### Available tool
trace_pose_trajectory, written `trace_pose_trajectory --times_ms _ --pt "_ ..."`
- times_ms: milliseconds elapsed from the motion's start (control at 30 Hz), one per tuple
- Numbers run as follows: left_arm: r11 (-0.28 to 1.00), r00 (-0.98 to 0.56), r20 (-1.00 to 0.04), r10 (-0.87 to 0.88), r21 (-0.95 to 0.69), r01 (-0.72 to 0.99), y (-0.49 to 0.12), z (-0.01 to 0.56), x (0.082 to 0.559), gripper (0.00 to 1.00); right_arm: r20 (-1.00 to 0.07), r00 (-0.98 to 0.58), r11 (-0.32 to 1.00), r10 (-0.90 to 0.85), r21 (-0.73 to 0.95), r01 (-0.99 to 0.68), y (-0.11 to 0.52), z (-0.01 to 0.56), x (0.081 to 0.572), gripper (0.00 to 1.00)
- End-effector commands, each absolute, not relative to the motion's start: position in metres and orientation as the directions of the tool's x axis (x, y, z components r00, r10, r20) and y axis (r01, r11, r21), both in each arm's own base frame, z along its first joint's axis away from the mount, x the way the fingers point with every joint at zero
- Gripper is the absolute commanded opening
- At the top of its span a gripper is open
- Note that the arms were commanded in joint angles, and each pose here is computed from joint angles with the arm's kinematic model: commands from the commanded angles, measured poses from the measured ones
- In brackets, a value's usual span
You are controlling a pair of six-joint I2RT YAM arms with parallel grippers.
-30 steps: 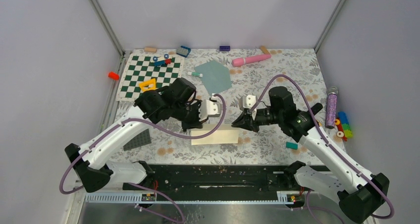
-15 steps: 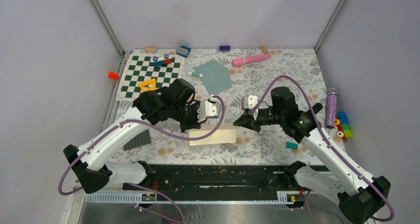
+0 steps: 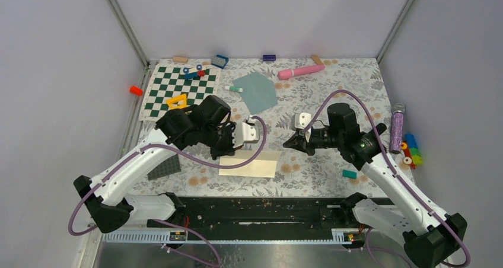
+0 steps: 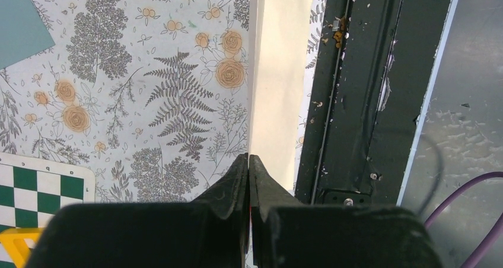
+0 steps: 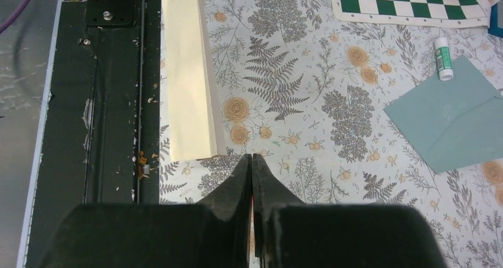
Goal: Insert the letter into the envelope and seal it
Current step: Fold the letter.
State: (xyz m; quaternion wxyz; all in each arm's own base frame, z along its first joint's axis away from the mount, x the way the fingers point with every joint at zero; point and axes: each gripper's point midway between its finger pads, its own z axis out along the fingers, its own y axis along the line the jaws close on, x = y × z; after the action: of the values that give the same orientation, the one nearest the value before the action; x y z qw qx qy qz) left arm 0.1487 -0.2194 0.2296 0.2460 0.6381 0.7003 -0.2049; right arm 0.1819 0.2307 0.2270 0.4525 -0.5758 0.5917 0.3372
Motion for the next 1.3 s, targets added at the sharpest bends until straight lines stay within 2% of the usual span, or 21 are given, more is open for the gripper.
trace_pose_trajectory --times_ms 0,33,100,133,167,267,333,567,700,900,1067,1167,1267 --pt "0.1 -0.021 -0.638 0.77 0.089 0.991 -0.218 0.25 0.153 0.0 -0.914 0.106 0.124 -0.392 -0.166 -0.978 0.224 0.232 0.185 0.08" --pt "0.1 -0.021 -0.637 0.771 0.089 0.991 -0.217 0.25 0.153 0.0 -0.912 0.112 0.125 -0.394 -0.174 -0.977 0.224 0.235 0.185 0.2" --pt "0.096 -0.021 -0.638 0.77 0.084 0.992 -0.218 0.249 0.152 0.0 -0.915 0.124 0.128 -0.383 -0.186 -0.974 0.223 0.245 0.185 0.55" --pt "0.094 -0.021 -0.639 0.769 0.08 0.992 -0.219 0.249 0.152 0.0 -0.922 0.123 0.118 -0.368 -0.178 -0.977 0.225 0.25 0.182 0.69" --pt "0.091 -0.023 -0.64 0.768 0.074 0.993 -0.22 0.249 0.151 0.0 -0.929 0.117 0.104 -0.351 -0.163 -0.981 0.228 0.255 0.179 0.77" --pt "0.085 -0.03 -0.642 0.766 0.055 0.995 -0.224 0.248 0.151 0.0 -0.955 0.085 0.022 -0.285 -0.096 -0.995 0.239 0.268 0.165 0.87" --pt "0.08 -0.036 -0.646 0.763 0.04 0.996 -0.227 0.248 0.151 0.0 -0.965 0.05 -0.008 -0.256 -0.05 -0.999 0.247 0.272 0.161 0.89" --pt "0.072 -0.044 -0.663 0.748 0.015 0.997 -0.24 0.251 0.153 0.0 -0.953 0.042 -0.001 -0.3 -0.044 -0.999 0.268 0.251 0.172 0.87" --pt "0.054 -0.041 -0.662 0.749 -0.001 0.999 -0.246 0.248 0.15 0.0 -0.952 0.026 -0.003 -0.306 -0.026 -1.0 0.272 0.244 0.174 0.77" --pt "0.044 -0.031 -0.676 0.737 0.002 0.999 -0.25 0.25 0.149 0.0 -0.945 0.037 -0.001 -0.324 -0.039 -0.999 0.27 0.231 0.174 0.7" --pt "0.051 -0.026 -0.683 0.73 0.017 0.999 -0.251 0.256 0.15 0.0 -0.946 0.027 -0.049 -0.323 -0.012 -0.999 0.27 0.223 0.164 0.6" --pt "0.05 -0.024 -0.689 0.725 0.018 0.999 -0.251 0.257 0.15 0.0 -0.943 0.028 -0.054 -0.332 -0.011 -0.998 0.271 0.221 0.163 0.46" --pt "0.049 -0.023 -0.695 0.718 0.018 0.999 -0.252 0.257 0.15 0.0 -0.942 0.033 -0.051 -0.333 -0.017 -0.999 0.27 0.22 0.163 0.2"
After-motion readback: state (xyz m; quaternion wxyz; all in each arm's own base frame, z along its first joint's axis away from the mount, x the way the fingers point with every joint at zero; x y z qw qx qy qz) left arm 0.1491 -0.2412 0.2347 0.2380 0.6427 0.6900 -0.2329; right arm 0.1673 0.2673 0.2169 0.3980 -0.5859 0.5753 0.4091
